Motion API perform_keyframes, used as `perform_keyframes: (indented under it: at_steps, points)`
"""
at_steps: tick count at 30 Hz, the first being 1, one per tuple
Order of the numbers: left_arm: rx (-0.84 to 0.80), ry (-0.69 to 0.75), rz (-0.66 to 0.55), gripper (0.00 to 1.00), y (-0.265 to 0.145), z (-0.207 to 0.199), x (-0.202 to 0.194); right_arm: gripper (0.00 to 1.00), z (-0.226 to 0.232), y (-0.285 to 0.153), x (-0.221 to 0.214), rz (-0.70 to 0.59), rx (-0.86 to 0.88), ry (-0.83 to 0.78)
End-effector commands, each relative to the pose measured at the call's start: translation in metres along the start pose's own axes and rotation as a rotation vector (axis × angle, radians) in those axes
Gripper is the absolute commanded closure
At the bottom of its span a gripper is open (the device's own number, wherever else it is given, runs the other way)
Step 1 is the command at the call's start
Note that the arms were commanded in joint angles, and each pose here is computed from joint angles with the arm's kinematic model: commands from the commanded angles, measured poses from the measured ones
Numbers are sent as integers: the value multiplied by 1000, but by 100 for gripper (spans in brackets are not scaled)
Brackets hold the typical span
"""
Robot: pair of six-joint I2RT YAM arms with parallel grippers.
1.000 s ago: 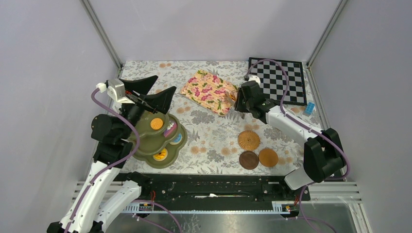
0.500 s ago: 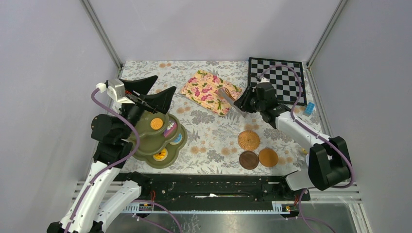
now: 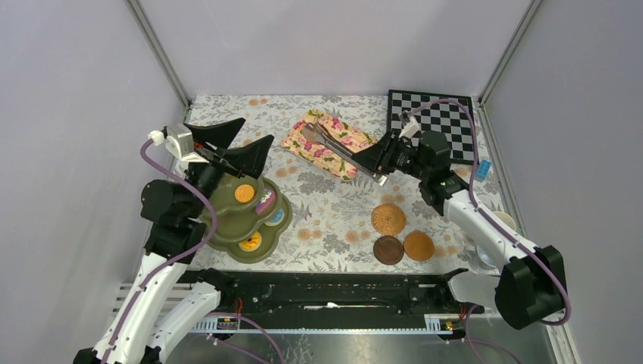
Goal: Serve the afternoon tea
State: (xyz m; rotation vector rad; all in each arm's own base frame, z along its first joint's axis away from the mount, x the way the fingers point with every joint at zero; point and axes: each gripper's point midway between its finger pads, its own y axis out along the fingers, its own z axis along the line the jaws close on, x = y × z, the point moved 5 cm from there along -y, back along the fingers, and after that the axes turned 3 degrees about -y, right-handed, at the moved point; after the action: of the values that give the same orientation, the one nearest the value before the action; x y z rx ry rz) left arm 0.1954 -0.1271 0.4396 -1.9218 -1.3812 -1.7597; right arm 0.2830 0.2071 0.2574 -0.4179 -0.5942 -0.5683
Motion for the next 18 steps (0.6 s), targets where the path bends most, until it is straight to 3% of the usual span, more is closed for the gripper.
perform_keyframes:
  at_steps: [1,6,18]
  points:
    - [-42,9,-50,1,-3,-8,13,68,63,-22,2,16,300,-90]
    - [-44,13,-55,1,-4,-9,14,68,102,-30,-22,88,435,-157]
    - [-48,17,-67,1,-7,-11,18,69,158,-21,-62,175,557,-257]
